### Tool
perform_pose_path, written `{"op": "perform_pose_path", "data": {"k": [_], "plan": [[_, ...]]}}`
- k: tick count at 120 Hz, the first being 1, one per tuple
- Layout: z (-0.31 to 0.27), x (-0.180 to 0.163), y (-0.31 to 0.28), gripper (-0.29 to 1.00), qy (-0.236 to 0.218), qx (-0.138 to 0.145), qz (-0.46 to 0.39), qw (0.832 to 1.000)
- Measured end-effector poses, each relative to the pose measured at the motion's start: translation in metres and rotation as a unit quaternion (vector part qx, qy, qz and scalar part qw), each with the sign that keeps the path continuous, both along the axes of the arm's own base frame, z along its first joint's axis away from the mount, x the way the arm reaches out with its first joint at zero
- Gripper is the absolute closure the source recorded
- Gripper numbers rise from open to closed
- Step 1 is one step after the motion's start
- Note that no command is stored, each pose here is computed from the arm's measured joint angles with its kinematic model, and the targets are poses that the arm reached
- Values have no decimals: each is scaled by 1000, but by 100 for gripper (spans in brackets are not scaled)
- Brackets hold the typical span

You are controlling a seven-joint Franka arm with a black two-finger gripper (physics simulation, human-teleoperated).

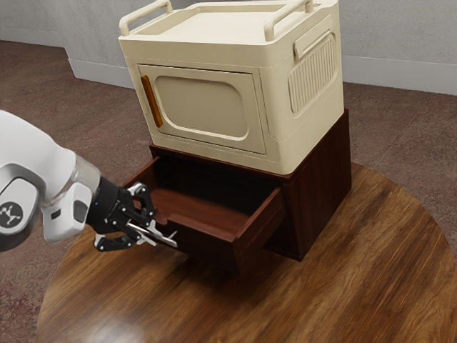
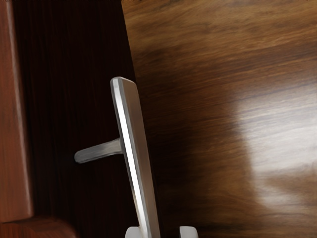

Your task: Pull the drawer handle with one arm to open the drawer

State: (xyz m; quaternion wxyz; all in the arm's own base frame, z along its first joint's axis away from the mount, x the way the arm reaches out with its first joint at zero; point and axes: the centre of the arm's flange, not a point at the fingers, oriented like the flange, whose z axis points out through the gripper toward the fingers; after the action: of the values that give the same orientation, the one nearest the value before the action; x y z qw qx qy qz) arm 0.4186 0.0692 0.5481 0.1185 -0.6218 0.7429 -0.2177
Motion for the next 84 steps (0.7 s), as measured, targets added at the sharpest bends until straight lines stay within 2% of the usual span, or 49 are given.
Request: {"op": "perform_pose_path", "data": {"k": [63, 84], "plan": [[-5, -14, -3, 71, 4, -1, -12, 1000], [-2, -16, -7, 62, 4, 1, -19, 1000]]}}
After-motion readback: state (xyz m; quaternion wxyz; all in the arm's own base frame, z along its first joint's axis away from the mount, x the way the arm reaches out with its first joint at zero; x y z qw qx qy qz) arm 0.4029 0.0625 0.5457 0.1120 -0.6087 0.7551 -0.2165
